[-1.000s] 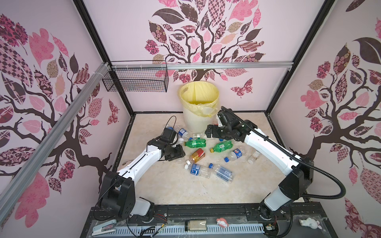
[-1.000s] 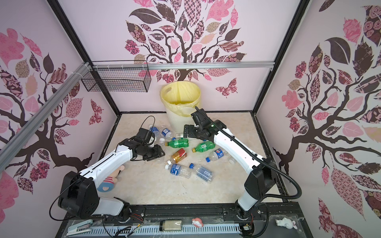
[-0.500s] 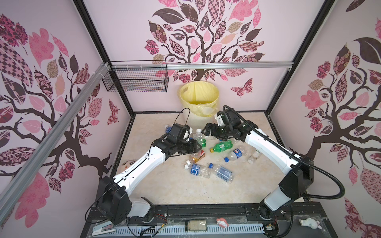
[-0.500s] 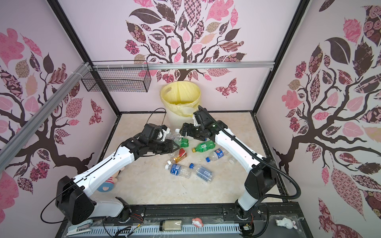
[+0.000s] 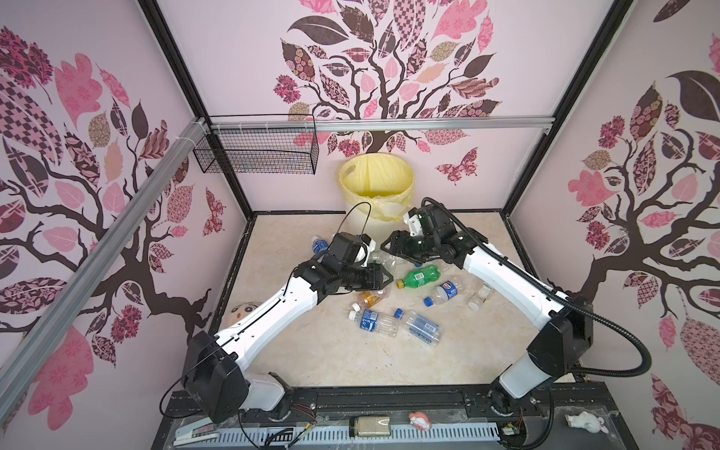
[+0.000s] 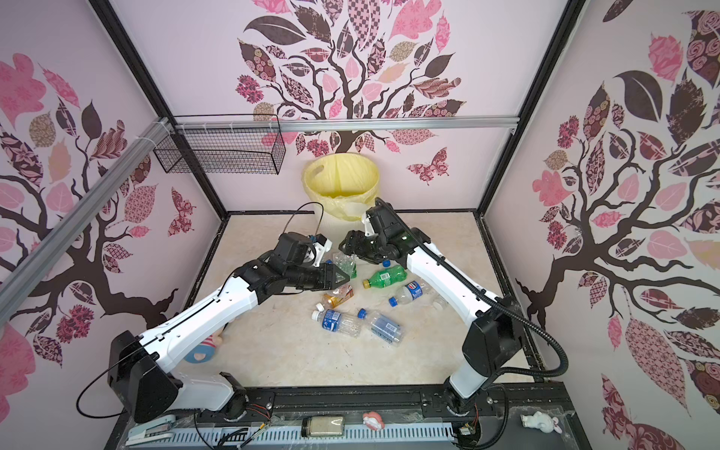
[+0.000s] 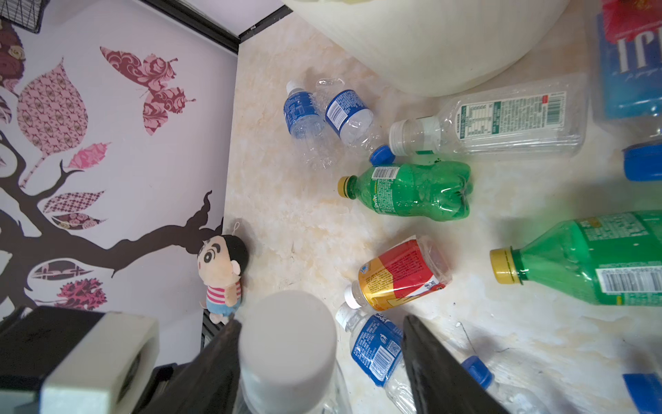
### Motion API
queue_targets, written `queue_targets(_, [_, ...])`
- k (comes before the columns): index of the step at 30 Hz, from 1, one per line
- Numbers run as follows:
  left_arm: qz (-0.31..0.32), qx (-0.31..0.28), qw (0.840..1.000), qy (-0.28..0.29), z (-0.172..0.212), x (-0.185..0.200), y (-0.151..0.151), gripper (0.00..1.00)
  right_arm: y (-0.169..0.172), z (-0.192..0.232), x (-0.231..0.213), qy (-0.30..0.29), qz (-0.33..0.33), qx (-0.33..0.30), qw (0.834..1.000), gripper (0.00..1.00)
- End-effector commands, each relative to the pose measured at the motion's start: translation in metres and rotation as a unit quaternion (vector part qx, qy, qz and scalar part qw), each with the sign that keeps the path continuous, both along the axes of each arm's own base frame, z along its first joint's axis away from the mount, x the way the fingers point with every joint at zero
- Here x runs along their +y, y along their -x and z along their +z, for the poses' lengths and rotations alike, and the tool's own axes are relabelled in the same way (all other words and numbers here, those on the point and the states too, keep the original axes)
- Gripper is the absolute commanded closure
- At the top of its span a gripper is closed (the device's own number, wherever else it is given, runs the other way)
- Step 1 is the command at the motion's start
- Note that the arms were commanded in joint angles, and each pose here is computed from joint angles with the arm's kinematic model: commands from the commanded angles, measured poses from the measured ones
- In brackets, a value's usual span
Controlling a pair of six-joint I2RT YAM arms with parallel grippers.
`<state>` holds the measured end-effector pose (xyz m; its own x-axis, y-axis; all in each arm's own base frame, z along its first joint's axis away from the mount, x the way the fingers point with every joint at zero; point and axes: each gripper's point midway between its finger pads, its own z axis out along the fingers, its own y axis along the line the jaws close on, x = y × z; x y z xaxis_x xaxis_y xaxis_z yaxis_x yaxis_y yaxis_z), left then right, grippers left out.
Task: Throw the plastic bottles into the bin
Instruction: 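Lift the white-cap bottle with left gripper while right gripper grasps its cap end, then raise the bottle with right gripper toward the bin while left gripper releases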
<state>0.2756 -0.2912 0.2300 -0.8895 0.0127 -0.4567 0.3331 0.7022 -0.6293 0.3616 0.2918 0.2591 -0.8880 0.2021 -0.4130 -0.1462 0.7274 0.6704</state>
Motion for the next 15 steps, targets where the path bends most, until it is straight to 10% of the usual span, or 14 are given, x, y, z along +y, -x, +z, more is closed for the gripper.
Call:
queue_targets(1, [-0.005,-0.019,1.0,0.019,0.02,-0.006,-0.003,0.47,0.003,0.011,0.0,-0.02,0.003,-0.007,1.0,0.38])
queue_targets(15, [-0.005,-0.016,1.0,0.014,0.019,-0.007,-0.004,0.38,-0.002,0.021,-0.004,-0.02,-0.004,-0.032,0.999,0.81])
